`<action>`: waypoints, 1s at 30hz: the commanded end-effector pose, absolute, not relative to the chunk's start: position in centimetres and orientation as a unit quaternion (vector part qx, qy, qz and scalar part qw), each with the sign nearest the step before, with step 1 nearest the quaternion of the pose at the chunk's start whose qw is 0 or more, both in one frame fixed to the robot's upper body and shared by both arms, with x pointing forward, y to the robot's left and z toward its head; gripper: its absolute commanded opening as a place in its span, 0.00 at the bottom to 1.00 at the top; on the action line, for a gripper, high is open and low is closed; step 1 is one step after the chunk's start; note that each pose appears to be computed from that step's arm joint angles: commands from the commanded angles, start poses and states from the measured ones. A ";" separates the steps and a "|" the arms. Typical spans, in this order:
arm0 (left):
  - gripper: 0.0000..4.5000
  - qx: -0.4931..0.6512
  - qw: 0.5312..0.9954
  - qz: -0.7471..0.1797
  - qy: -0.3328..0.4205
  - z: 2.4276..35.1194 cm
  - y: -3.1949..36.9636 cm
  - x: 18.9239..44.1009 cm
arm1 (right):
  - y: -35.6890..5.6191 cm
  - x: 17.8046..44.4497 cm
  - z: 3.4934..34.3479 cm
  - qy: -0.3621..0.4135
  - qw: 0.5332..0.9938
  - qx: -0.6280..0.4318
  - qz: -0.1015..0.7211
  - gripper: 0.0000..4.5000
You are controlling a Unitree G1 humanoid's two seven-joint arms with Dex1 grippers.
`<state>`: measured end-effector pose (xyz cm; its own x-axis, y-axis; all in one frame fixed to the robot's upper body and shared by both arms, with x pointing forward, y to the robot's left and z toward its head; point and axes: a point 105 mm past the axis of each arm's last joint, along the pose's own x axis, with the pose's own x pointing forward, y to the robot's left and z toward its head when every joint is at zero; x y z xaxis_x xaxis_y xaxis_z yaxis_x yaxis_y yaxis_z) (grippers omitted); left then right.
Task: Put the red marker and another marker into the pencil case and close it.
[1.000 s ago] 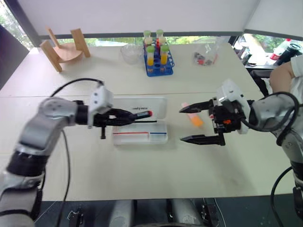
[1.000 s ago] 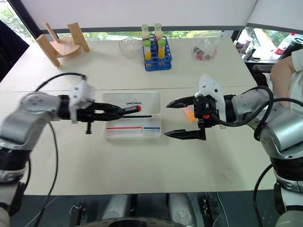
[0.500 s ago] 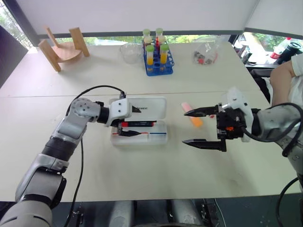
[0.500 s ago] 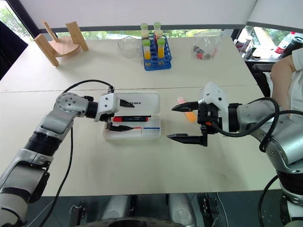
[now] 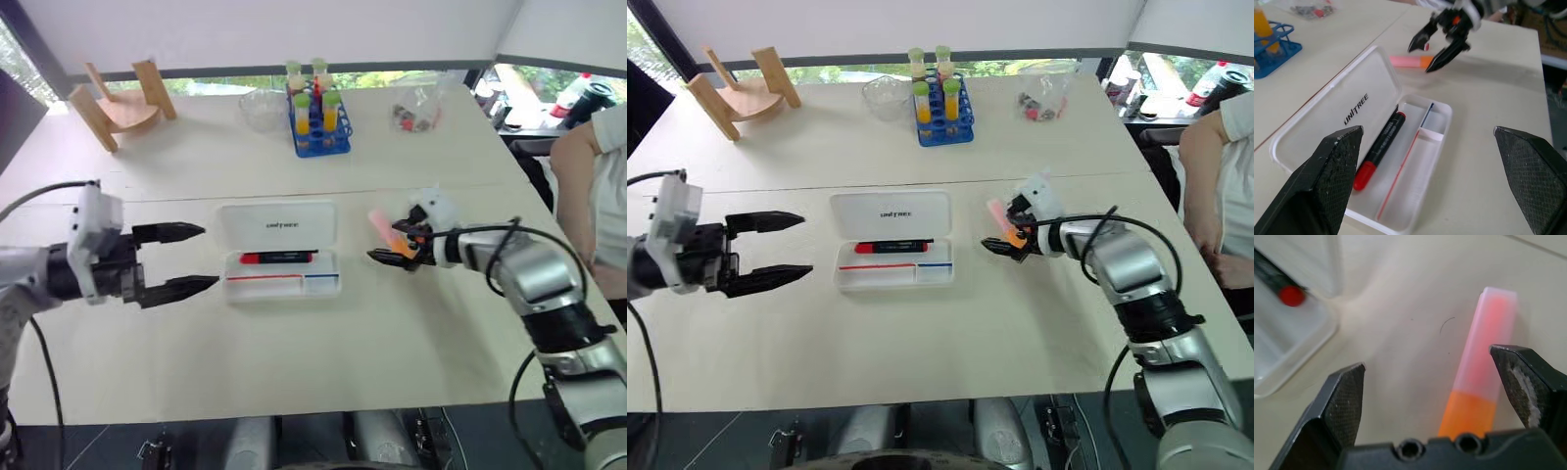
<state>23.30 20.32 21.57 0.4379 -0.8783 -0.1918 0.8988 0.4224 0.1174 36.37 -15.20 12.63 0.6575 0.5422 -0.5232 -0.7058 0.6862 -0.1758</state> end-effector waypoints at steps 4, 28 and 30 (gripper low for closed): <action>0.99 0.098 0.856 -0.507 0.021 22.6 20.4 20.9 | -16.4 37.9 10.9 0.250 0.896 -0.207 0.303 0.94; 1.00 0.093 0.848 -0.520 0.044 23.1 20.0 19.6 | -4.9 28.9 18.2 0.117 0.704 -0.235 0.660 0.19; 1.00 0.094 0.846 -0.522 0.045 23.2 19.8 19.4 | -2.5 29.5 17.3 0.115 0.703 -0.226 0.665 0.19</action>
<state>19.78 19.91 22.40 0.4516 -0.8743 -0.1782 0.8922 0.4445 0.0800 29.01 -3.48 17.15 0.0709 0.8834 -0.4633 -0.9920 0.0140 -0.1251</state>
